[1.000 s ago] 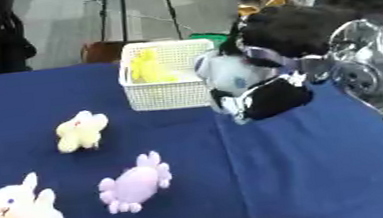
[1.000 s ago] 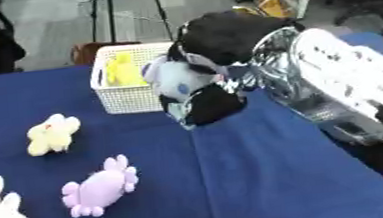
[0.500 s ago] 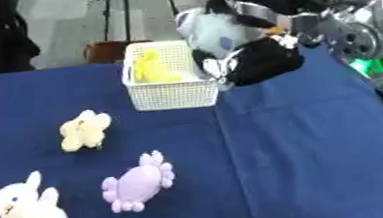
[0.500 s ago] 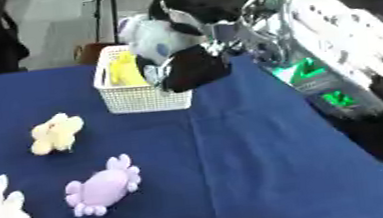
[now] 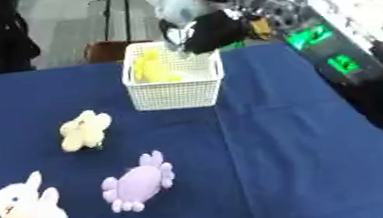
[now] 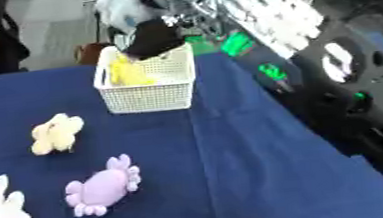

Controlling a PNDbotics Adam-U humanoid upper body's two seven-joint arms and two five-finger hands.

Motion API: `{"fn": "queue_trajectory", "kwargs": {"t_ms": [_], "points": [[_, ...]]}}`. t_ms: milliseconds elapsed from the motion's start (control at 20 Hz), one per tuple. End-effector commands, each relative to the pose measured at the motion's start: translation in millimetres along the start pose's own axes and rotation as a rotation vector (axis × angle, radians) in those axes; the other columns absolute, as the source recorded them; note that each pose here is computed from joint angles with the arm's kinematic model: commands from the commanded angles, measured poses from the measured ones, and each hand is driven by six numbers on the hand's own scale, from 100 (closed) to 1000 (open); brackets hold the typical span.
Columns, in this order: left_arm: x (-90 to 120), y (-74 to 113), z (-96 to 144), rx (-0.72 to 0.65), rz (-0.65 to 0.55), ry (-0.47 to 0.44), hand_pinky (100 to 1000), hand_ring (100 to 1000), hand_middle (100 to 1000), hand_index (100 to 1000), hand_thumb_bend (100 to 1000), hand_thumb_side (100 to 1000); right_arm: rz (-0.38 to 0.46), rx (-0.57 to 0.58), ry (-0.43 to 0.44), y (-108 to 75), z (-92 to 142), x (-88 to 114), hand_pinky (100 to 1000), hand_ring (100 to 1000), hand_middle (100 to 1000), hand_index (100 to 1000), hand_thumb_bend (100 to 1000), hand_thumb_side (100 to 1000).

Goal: Pick up objects on the table and place them in the box.

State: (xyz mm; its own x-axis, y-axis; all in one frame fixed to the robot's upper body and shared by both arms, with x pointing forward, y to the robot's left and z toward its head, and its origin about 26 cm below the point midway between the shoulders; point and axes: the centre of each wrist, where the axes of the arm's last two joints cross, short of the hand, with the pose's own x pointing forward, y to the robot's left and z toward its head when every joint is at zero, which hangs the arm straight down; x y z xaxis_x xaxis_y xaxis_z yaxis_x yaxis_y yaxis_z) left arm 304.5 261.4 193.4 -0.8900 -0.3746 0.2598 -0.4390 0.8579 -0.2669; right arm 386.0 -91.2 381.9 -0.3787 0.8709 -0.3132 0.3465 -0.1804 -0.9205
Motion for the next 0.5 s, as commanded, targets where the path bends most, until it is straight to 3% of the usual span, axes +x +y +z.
{"fn": "queue_trajectory", "kwargs": {"t_ms": [50, 500], "points": [[4, -3.0, -6, 0.012, 0.034, -0.033, 723, 828, 786, 781, 100, 591, -0.016, -0.040, 0.044, 1.2, -20, -5, 696, 601, 365, 492, 249, 732], [6, -7.4, -7, 0.011, 0.060, -0.035, 724, 828, 786, 781, 100, 591, -0.076, -0.078, 0.119, 33.3, -58, -9, 692, 578, 345, 473, 276, 735]]}}
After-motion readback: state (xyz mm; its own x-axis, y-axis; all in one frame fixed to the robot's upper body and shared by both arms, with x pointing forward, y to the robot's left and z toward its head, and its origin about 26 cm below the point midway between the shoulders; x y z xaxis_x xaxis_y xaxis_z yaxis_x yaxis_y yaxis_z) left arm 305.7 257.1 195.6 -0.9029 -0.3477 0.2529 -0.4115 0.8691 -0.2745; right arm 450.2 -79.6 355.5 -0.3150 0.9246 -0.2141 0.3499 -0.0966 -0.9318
